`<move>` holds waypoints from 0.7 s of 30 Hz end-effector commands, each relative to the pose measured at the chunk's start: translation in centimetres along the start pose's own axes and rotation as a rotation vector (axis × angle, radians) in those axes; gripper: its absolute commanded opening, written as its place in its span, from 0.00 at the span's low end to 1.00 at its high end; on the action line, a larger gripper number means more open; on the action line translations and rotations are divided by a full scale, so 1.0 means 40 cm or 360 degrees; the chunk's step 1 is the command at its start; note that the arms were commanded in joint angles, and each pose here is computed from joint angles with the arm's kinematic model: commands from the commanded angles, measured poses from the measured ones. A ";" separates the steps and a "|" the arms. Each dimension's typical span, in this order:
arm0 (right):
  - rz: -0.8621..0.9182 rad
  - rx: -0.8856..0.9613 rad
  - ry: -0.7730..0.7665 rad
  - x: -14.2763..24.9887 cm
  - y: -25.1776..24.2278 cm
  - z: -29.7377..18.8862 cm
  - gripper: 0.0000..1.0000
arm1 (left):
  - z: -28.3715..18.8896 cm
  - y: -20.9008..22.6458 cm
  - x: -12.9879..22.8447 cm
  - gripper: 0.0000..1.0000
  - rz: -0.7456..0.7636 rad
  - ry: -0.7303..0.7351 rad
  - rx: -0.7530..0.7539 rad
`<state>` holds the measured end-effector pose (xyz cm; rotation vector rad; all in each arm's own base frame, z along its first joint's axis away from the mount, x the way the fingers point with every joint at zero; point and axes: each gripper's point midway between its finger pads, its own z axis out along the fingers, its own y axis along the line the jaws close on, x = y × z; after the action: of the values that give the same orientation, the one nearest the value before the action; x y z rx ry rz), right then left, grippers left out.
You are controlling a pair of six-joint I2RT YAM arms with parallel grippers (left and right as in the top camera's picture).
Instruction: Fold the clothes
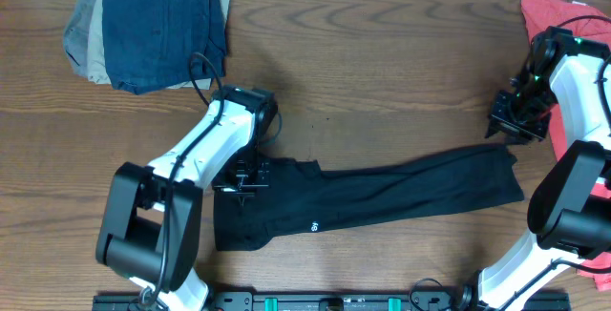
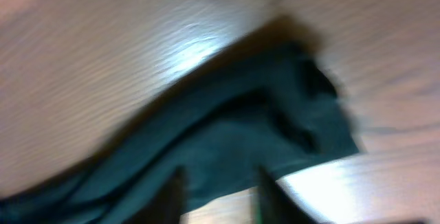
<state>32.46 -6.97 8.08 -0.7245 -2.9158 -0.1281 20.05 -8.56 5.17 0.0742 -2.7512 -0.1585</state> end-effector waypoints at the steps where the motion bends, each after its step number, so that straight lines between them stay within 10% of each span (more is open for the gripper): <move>1: -0.0236 -0.0223 0.0035 0.028 0.082 -0.009 0.01 | -0.048 -0.037 -0.017 0.06 0.0019 -0.0167 0.0083; 21: -0.0492 -0.0084 0.0358 0.231 0.167 0.179 0.01 | 0.089 -0.214 -0.001 0.06 0.0058 -0.0291 0.0236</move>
<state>27.44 3.13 3.05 -0.2587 -2.7963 -0.2925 20.28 -17.64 2.19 -0.0056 -2.9774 0.0889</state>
